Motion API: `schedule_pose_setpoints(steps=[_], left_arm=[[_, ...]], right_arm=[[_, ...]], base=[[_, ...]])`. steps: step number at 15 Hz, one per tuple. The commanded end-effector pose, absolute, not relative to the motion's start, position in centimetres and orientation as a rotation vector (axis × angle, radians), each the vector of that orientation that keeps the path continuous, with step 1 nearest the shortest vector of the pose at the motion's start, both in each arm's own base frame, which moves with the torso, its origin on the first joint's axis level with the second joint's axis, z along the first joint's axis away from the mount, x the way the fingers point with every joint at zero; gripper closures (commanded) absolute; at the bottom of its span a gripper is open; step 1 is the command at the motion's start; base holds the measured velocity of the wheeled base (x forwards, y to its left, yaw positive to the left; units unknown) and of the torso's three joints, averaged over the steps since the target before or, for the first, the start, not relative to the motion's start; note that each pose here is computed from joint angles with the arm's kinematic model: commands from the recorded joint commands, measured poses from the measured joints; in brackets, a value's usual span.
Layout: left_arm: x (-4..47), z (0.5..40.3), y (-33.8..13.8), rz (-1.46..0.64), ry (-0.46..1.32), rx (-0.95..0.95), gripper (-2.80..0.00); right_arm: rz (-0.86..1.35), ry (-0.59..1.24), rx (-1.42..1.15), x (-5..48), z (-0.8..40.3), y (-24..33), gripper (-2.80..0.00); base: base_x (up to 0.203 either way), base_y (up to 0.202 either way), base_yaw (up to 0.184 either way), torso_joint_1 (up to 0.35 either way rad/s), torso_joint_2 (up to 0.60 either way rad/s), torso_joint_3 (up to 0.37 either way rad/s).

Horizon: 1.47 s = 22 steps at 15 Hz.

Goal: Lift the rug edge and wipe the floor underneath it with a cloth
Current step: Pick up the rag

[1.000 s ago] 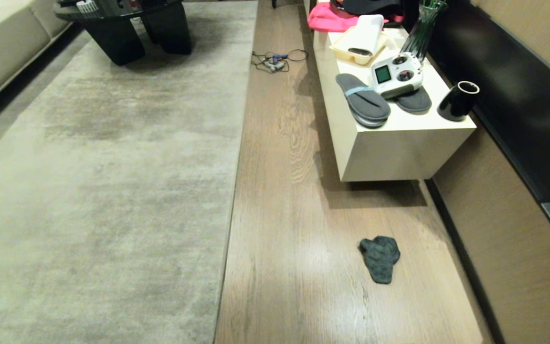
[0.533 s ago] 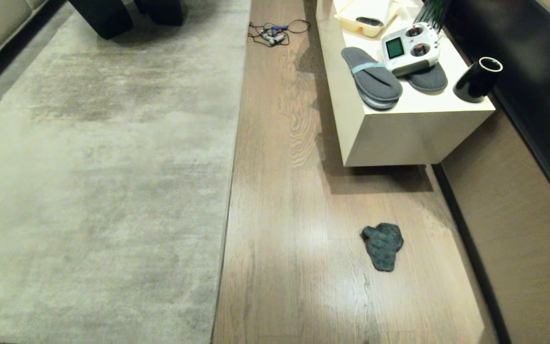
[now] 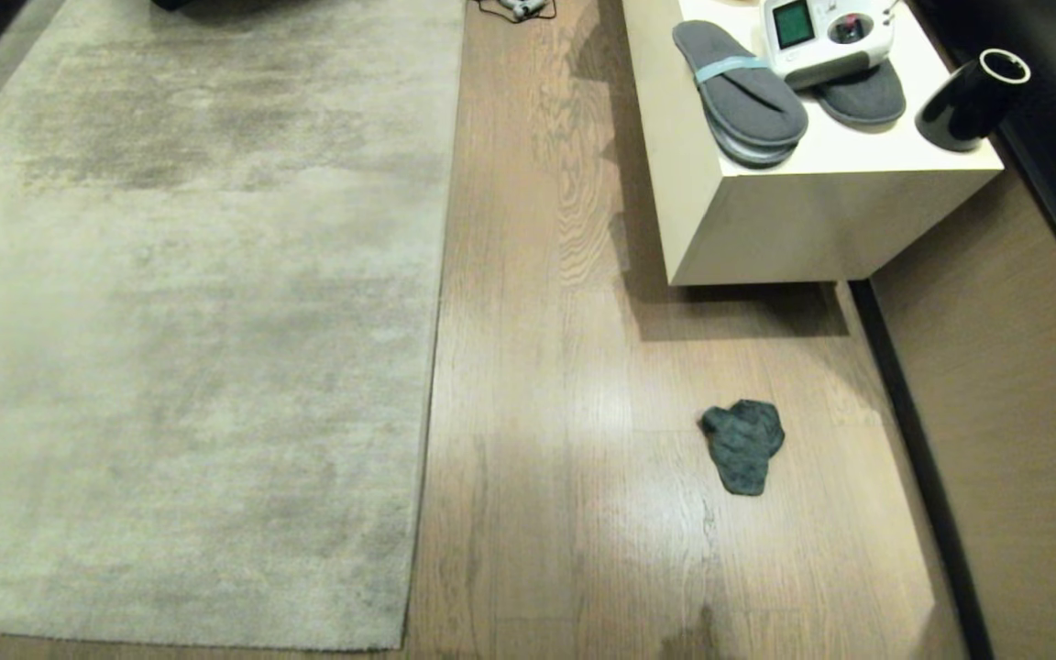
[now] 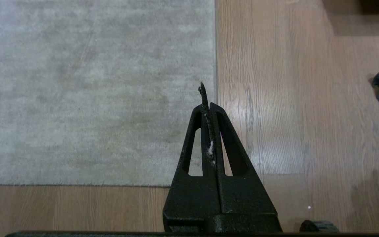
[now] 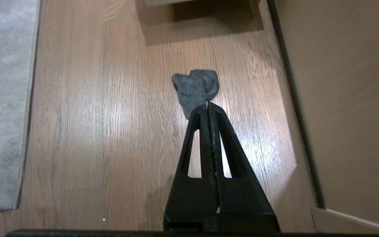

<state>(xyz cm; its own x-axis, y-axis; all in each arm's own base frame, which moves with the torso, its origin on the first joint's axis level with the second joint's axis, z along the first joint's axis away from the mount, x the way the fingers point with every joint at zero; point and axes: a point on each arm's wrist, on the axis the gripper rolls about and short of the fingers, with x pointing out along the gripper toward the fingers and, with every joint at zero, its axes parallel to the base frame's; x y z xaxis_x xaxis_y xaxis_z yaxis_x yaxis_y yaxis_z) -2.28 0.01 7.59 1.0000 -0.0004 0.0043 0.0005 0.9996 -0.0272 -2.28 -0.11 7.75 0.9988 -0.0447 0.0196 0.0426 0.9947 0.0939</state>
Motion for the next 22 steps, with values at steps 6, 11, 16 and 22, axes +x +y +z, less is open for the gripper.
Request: schedule_pose_setpoints(steps=[6,11,16,22], left_arm=[[-2.27,7.6,0.01,0.0,-0.003,-0.028,0.0],[-2.27,7.6,0.01,0.0,-0.003,-0.028,0.0],[-2.27,7.6,0.01,0.0,-0.003,-0.028,0.0],[-2.27,7.6,0.01,0.0,-0.003,-0.028,0.0]], right_arm=[[-0.043,-0.023,0.094,-2.28,7.76,-0.11,0.0],[-0.044,-0.022,0.094,-2.28,7.75,-0.11,0.0],[-0.044,-0.022,0.094,-2.28,7.75,-0.11,0.0],[-0.044,-0.022,0.094,-2.28,7.75,-0.11,0.0]], base=[[0.0,0.0,0.0,0.002,0.0,-0.199],[0.0,0.0,0.0,0.002,0.0,-0.2],[0.0,0.0,0.0,0.002,0.0,-0.193],[0.0,0.0,0.0,0.004,0.0,-0.199]])
